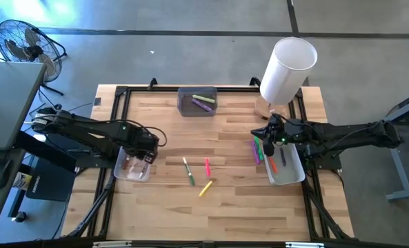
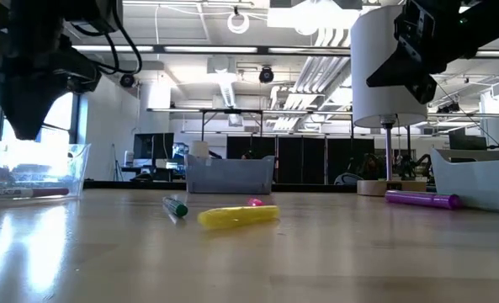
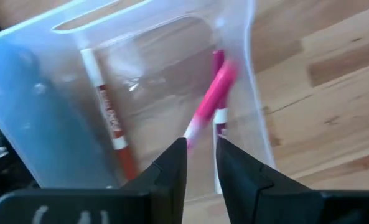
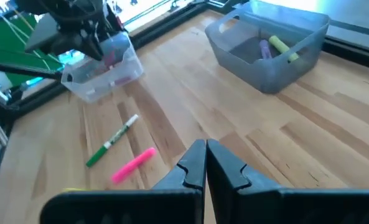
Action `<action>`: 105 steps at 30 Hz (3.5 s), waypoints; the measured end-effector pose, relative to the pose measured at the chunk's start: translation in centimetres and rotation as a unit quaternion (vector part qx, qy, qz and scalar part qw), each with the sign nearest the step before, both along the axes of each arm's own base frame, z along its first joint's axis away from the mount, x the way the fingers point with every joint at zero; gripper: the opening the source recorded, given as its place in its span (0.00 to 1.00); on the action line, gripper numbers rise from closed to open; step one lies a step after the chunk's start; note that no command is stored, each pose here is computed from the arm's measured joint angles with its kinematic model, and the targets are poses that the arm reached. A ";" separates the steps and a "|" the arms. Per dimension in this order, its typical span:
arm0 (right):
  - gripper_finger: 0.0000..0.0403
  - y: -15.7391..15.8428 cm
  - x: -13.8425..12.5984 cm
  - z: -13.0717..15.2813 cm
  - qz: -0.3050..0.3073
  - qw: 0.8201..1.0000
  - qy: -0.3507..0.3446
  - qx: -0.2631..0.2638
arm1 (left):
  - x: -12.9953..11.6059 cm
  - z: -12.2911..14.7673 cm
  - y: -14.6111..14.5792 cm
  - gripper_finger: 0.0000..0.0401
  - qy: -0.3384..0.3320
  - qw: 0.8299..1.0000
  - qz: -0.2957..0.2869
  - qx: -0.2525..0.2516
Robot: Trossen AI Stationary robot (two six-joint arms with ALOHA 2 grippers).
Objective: Pick & Place Markers
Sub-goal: Put the green highlighter into the black bin
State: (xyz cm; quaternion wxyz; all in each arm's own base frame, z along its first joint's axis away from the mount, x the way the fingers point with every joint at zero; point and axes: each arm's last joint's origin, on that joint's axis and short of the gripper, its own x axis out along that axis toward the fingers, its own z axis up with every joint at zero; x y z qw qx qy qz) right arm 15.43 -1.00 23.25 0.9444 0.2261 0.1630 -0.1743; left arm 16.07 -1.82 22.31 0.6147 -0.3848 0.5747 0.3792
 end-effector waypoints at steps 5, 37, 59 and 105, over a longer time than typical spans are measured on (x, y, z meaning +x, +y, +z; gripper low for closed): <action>0.00 0.0 0.1 -0.1 -0.006 1.000 0.003 0.002 | -0.1 0.0 0.1 0.26 0.007 1.000 -0.021 0.011; 0.00 -0.1 0.1 0.0 -0.025 1.000 -0.005 0.006 | 8.5 9.8 -0.3 0.04 -0.252 0.830 -0.427 0.255; 0.00 -1.6 10.6 3.8 -0.053 0.976 0.209 -0.012 | 6.6 1.3 0.8 0.00 -0.298 0.845 -0.412 0.165; 0.30 -7.0 10.2 -9.9 -0.190 0.779 0.531 0.274 | 6.0 0.8 0.6 0.00 -0.290 0.842 -0.433 0.138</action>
